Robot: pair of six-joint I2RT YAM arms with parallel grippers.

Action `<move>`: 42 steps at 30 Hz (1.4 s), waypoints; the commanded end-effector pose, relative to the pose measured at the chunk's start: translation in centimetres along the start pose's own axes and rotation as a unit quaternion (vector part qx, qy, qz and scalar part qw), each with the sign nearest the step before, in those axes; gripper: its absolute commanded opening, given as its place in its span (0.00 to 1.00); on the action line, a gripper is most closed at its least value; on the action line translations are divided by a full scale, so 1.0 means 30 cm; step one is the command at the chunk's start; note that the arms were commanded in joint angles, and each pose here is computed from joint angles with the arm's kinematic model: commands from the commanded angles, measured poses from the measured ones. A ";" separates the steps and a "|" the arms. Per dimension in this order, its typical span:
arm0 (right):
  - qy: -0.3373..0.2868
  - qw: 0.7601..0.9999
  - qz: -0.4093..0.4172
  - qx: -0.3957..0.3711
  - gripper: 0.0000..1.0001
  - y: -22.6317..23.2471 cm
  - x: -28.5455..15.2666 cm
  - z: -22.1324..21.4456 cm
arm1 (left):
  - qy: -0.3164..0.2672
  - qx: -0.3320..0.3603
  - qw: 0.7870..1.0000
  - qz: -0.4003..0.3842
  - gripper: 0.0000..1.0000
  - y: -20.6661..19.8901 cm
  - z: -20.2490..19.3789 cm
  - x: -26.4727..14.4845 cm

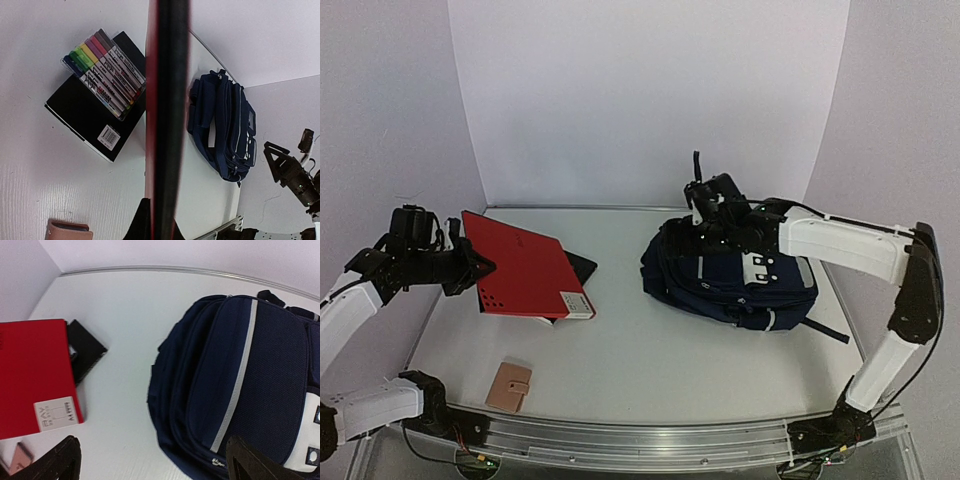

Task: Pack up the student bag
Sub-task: Place the files in the student bag.

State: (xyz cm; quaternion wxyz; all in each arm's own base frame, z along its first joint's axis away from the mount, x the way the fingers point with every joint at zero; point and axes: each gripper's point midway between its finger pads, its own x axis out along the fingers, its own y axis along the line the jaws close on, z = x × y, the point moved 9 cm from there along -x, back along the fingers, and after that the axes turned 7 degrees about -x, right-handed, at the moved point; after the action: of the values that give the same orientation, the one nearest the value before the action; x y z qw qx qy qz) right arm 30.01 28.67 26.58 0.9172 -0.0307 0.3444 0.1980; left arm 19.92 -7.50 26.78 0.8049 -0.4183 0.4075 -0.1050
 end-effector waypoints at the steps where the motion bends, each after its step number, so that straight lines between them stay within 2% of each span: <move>1: 0.027 0.989 -0.129 -0.060 0.98 -0.019 0.117 -0.009 | -0.029 0.012 0.998 -0.052 0.00 -0.052 0.026 -0.022; 8: 0.057 0.976 -0.178 -0.109 0.98 0.033 0.299 -0.042 | -0.013 0.011 0.998 -0.063 0.00 -0.035 0.003 -0.017; 15: 0.080 0.960 -0.238 -0.126 0.98 0.037 0.410 -0.112 | -0.006 0.012 0.997 -0.072 0.00 -0.028 -0.018 -0.034; 16: 0.081 0.957 -0.249 -0.126 0.94 0.030 0.417 -0.121 | -0.006 0.012 0.997 -0.072 0.00 -0.026 -0.021 -0.037; 19: 0.078 0.953 -0.267 -0.121 0.69 0.019 0.419 -0.132 | -0.004 0.015 0.997 -0.075 0.00 -0.027 -0.027 -0.046; 24: 0.061 0.963 -0.242 -0.098 0.19 0.031 0.361 -0.078 | 0.012 0.023 0.995 -0.098 0.00 -0.039 -0.037 -0.050; 26: 0.046 0.972 -0.214 -0.081 0.03 0.043 0.309 -0.030 | 0.025 0.027 0.992 -0.121 0.00 -0.053 -0.042 -0.049; 27: 0.037 0.978 -0.190 -0.071 0.00 0.052 0.276 -0.004 | 0.031 0.027 0.991 -0.131 0.00 -0.058 -0.045 -0.048; 31: -0.013 0.997 -0.072 -0.033 0.00 0.086 0.113 0.098 | 0.065 0.040 0.980 -0.184 0.00 -0.106 -0.050 -0.063; 34: -0.043 0.999 0.003 -0.014 0.00 0.101 0.000 0.138 | 0.099 0.046 0.967 -0.231 0.00 -0.147 -0.054 -0.075; 42: -0.073 0.995 0.059 0.033 0.00 0.094 -0.121 0.158 | 0.148 -0.005 0.942 -0.300 0.00 -0.200 -0.047 -0.076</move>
State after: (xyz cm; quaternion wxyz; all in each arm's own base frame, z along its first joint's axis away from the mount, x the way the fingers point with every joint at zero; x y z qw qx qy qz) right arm 29.99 30.19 28.64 0.9142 -0.0510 0.3524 0.1935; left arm 18.41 -10.27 28.70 0.6973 -0.4886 0.4231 -0.3100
